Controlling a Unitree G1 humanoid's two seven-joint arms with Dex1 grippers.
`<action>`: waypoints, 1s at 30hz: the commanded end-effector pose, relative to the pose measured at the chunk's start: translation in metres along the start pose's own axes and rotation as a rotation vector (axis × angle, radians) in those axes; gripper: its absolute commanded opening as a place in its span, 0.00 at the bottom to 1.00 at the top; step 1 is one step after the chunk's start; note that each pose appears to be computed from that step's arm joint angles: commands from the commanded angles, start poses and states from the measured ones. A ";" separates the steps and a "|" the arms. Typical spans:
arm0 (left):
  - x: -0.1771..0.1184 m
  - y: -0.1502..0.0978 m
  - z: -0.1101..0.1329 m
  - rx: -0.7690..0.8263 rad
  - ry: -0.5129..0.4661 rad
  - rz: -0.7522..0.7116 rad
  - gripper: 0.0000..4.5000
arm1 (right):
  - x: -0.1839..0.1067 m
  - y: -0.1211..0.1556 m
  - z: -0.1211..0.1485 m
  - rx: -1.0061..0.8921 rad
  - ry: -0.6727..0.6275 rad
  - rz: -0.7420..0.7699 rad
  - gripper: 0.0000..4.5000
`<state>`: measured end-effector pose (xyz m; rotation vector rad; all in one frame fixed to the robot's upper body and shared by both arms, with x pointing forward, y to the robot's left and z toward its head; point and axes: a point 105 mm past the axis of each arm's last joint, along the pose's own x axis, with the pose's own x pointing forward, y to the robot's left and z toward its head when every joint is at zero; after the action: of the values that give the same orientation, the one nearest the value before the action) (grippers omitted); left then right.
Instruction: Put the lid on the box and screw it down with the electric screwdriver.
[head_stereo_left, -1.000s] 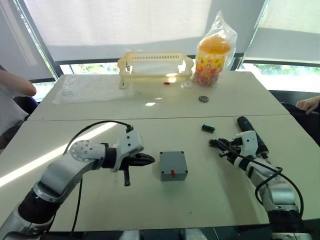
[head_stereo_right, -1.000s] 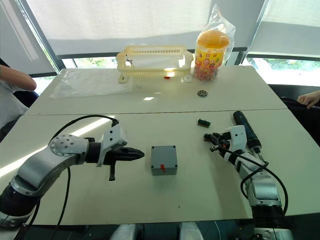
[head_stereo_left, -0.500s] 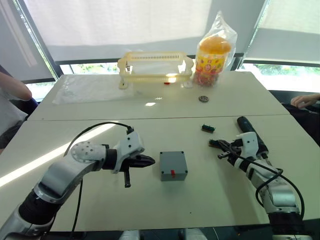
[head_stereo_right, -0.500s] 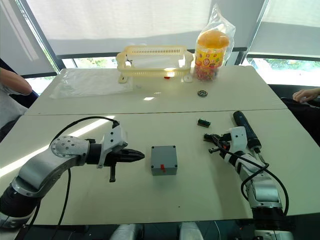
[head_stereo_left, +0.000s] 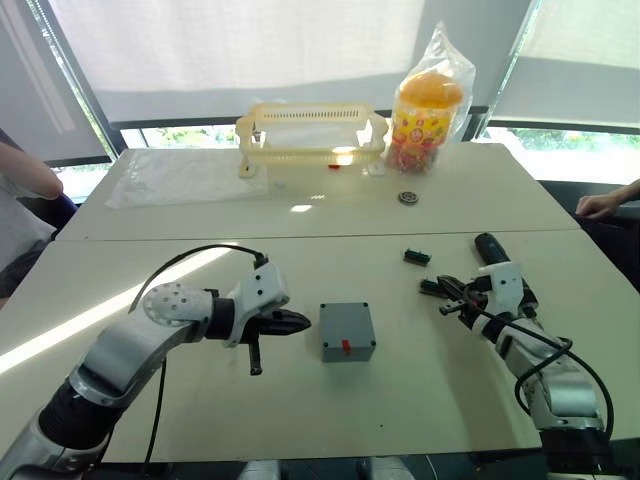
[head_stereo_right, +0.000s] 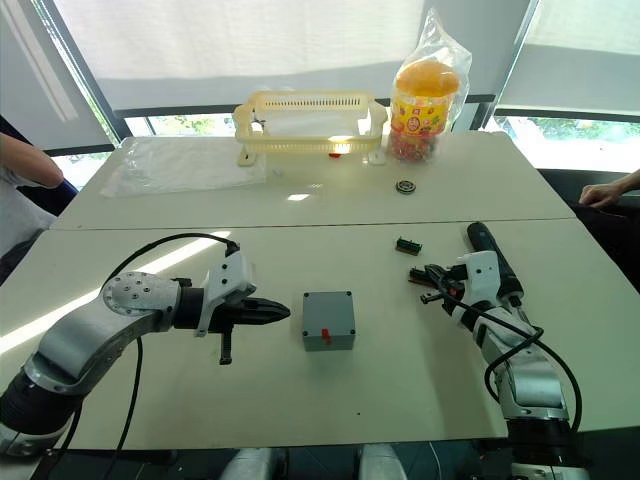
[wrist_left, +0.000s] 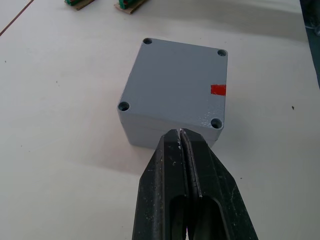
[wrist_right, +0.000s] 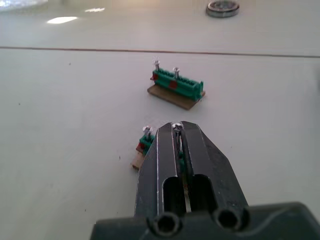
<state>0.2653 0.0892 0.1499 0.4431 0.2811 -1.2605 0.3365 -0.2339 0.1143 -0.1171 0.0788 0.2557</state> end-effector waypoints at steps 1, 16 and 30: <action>-0.004 0.001 0.009 0.038 -0.021 -0.003 0.00 | -0.006 -0.004 0.025 -0.012 -0.083 -0.023 0.00; -0.037 0.016 0.010 0.041 0.008 -0.028 0.00 | -0.032 0.106 0.069 -0.036 -0.130 0.488 0.00; -0.037 0.015 0.006 0.040 0.012 0.007 0.00 | -0.024 0.126 0.037 -0.069 -0.048 0.595 0.00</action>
<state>0.2702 0.1202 0.1637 0.4638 0.3101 -1.2676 0.2839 -0.1156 0.1329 -0.1367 0.0927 0.8445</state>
